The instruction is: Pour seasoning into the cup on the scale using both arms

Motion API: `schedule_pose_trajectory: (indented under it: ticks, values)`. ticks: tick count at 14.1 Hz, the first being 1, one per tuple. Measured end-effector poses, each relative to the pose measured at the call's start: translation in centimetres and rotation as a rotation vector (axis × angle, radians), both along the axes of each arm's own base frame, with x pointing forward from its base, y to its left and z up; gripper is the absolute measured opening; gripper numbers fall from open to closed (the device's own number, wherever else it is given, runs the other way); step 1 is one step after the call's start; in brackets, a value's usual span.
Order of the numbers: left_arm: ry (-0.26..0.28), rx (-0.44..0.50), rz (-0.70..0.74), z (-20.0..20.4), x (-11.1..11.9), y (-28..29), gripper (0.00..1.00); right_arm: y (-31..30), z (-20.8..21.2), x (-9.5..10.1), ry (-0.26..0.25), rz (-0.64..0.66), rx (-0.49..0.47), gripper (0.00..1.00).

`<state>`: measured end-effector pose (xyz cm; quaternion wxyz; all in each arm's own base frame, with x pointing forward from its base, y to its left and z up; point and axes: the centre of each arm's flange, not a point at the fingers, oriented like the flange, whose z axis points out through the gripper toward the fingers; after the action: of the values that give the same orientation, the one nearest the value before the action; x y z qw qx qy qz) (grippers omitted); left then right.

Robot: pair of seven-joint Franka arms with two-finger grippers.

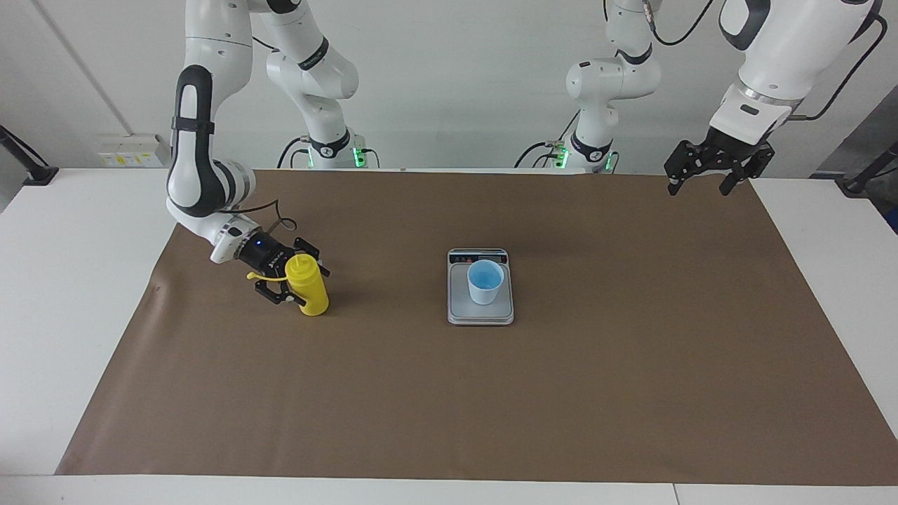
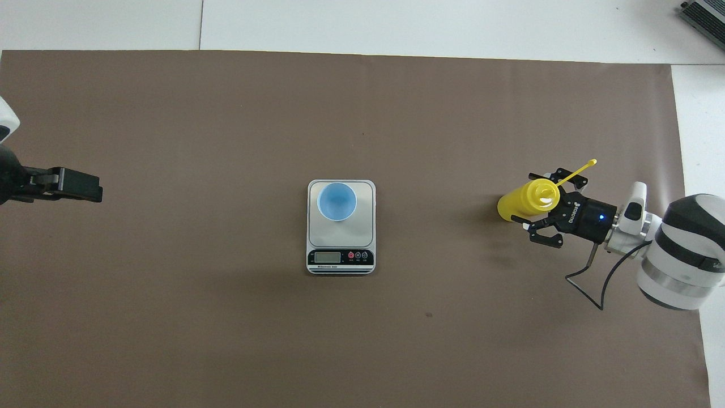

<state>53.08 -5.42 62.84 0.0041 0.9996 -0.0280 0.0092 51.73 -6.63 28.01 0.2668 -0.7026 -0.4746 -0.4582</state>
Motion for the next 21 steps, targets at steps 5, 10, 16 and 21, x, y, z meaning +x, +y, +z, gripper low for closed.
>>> schedule_pose_trajectory:
  ticks: [5,10,16,21]
  values:
    - [0.000,0.000,0.000,0.0,0.0,0.0,1.00,-4.0,1.6,-1.3,0.008,0.102,-0.165,1.00]
    - [0.000,0.000,0.000,0.0,0.0,0.0,1.00,-6.4,6.7,-1.2,0.144,0.115,-0.334,1.00]
    - [0.000,0.000,0.000,0.0,0.0,0.0,1.00,-4.7,16.2,-1.9,0.397,-0.082,-0.550,1.00]
    - [0.000,0.000,0.000,0.0,0.0,0.0,1.00,0.8,19.3,-1.8,0.642,-0.366,-0.531,1.00]
